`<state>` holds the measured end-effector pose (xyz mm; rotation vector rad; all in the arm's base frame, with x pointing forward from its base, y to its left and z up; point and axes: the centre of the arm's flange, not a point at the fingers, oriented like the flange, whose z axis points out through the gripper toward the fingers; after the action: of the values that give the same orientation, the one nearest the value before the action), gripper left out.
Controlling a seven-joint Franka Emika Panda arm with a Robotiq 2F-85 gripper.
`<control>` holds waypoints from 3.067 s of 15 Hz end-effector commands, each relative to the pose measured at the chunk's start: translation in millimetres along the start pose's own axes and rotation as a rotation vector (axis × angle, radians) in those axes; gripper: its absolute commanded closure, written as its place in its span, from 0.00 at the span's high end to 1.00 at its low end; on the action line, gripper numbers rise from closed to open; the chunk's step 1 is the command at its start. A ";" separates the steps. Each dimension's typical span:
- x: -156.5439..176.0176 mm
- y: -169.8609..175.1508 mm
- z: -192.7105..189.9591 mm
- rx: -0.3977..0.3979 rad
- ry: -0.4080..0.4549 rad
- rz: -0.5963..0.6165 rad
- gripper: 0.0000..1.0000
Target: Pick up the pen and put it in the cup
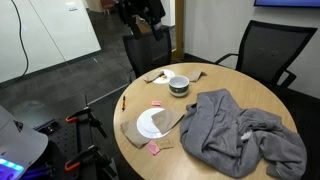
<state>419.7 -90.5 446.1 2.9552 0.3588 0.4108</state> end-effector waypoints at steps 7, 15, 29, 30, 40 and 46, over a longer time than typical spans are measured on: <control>1.2 -0.7 0.6 -0.001 0.002 -0.005 1.00; 23.2 -42.4 9.1 -0.003 0.000 -0.131 1.00; 45.1 -164.5 55.8 -0.024 0.011 -0.505 1.00; 46.1 -172.6 59.4 -0.008 0.015 -0.524 1.00; 44.2 -232.3 107.3 0.157 0.001 -0.732 1.00; 35.4 -251.7 146.4 0.252 -0.041 -0.861 1.00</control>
<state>433.5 142.9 288.5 2.6857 1.5653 0.2015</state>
